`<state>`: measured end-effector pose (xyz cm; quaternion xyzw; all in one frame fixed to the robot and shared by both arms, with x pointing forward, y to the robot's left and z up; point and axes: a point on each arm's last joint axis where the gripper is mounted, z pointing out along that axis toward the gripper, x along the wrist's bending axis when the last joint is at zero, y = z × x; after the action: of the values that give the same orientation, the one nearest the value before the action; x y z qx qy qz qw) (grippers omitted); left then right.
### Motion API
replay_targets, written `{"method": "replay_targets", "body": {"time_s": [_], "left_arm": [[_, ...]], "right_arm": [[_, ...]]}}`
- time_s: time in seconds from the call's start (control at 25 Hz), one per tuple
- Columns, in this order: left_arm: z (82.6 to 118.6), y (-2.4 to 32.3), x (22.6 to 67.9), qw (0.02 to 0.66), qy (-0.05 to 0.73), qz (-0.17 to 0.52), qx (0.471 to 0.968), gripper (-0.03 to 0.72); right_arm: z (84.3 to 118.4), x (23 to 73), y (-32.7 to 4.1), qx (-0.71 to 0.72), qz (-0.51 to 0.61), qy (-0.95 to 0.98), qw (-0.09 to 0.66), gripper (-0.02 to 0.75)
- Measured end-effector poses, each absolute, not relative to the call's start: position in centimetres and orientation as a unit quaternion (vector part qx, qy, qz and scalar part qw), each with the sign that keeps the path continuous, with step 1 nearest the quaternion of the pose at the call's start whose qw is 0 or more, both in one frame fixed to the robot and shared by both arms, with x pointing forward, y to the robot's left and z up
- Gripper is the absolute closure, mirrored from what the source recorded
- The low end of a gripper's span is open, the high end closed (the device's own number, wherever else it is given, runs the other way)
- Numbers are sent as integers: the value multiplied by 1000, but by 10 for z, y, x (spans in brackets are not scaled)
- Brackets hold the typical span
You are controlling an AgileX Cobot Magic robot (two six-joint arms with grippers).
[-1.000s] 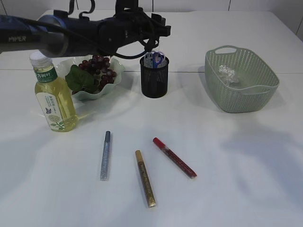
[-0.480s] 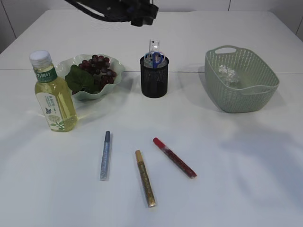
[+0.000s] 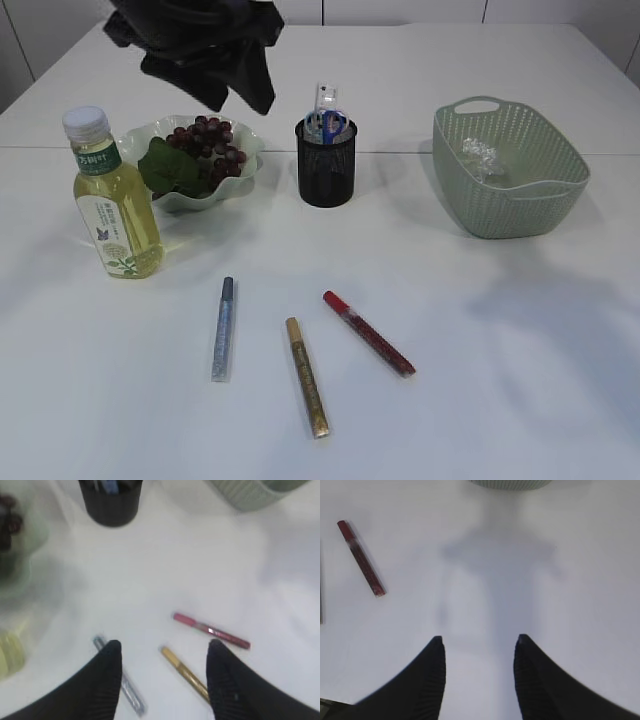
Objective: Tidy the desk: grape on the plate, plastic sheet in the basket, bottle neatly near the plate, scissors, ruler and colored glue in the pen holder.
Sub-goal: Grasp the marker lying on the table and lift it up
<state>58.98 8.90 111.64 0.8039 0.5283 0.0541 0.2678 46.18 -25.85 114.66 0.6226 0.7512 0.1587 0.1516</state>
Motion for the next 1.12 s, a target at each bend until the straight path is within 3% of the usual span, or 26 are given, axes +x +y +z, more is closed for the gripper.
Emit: {"method": "replay_targets", "body": {"time_s": [0.16,0.56,0.92,1.12], "left_arm": [[1112,94,580,214,566,15,796,288],[1104,96,584,189,629,16,754,320],[1017,106,587,45,676,15,735,321],[998,103,590,30,688,4,725,321]], "right_arm": [[1144,464,-258,626,155,750,148,375],[1129,479,-253,637,140,748,119,374],[1115,490,-247,643,132,750,86,374],[1111,494,-246,645,126,750,80,374]]}}
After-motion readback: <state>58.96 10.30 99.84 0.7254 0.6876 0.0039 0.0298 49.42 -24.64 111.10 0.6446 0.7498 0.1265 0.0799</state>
